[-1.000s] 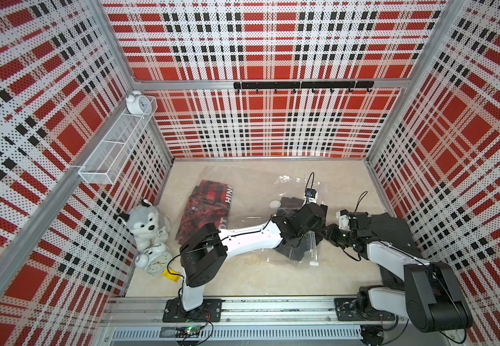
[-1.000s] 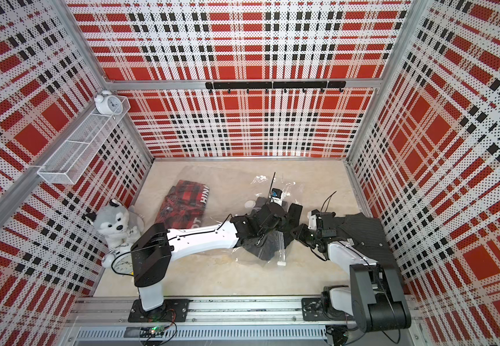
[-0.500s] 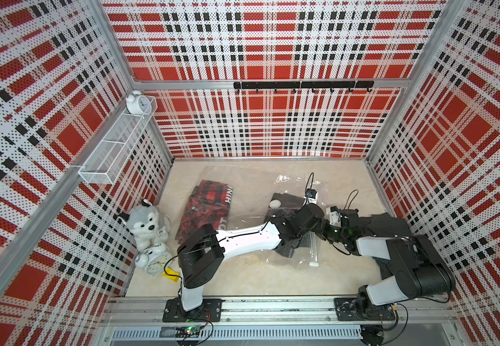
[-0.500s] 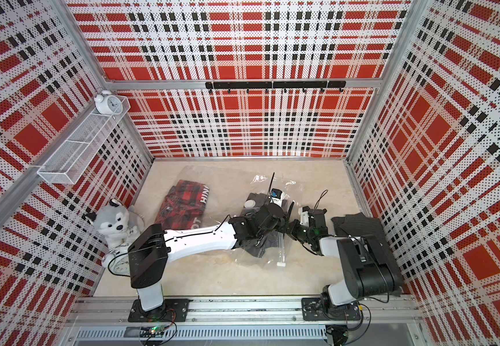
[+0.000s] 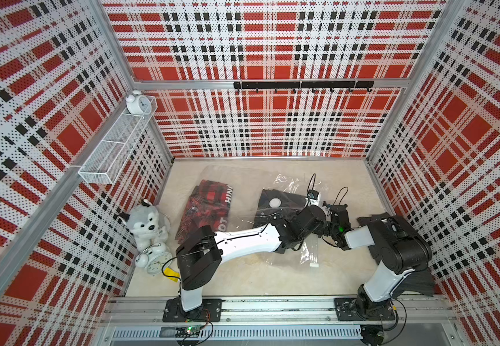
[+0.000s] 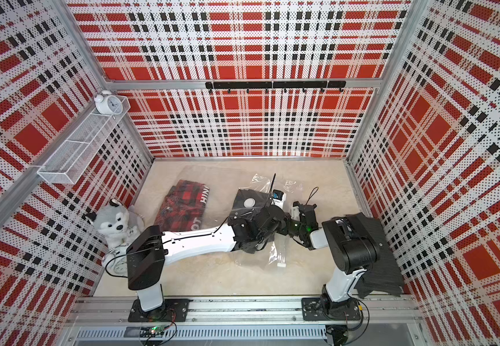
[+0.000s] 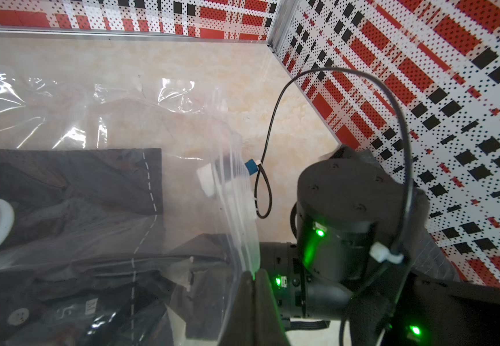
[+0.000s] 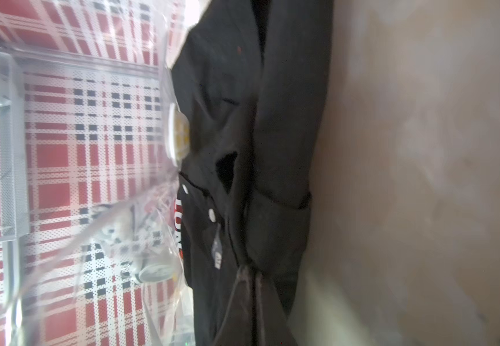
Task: Place the folded shirt into the vacuum bag
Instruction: Place the shirt in the vacuum bag.
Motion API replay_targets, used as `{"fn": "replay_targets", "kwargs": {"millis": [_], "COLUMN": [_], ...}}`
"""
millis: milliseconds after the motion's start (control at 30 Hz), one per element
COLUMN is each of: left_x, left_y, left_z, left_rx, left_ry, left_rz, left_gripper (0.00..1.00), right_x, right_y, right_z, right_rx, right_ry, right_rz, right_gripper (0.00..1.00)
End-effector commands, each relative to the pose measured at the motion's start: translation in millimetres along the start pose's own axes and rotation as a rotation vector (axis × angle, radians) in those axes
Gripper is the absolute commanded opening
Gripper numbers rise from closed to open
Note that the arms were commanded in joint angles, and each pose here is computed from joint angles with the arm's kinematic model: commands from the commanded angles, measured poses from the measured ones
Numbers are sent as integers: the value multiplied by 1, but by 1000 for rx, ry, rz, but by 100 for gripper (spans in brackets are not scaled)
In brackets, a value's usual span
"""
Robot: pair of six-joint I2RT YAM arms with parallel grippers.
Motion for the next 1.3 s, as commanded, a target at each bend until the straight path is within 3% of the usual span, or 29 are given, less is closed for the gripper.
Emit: {"fn": "replay_targets", "kwargs": {"millis": [0, 167, 467, 833, 967, 1067, 1267], "left_x": [-26, -28, -47, -55, -54, -53, -52], "left_y": [19, 19, 34, 44, 47, 47, 48], "left_z": [-13, -18, -24, -24, -19, -17, -16], "left_rx": [44, 47, 19, -12, -34, -43, -42], "left_ry": [8, 4, -10, -21, -23, -26, -28], "left_rz": [-73, -81, -153, -192, -197, -197, -196], "left_gripper": [0, 0, 0, 0, 0, 0, 0], "right_x": [-8, -14, 5, 19, 19, 18, 16], "right_y": [-3, -15, -44, -66, -60, -53, -37], "right_z": [19, 29, 41, 48, 36, 26, 12], "right_rx": [-23, -67, -246, -173, -49, 57, 202], "right_ry": [72, 87, -15, 5, 36, 71, 109], "right_rz": [-19, 9, 59, 70, 41, 12, -38], "right_gripper": [3, 3, 1, 0, 1, 31, 57]}}
Point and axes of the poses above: each gripper's point midway between its finger pads, its own y axis back along the fingers, its own z axis along the line the jaws close on, x = y × z, the point moved 5 cm from there along y, back along the fingers, and after that the axes turned 11 degrees about -y, right-handed, at the moved point
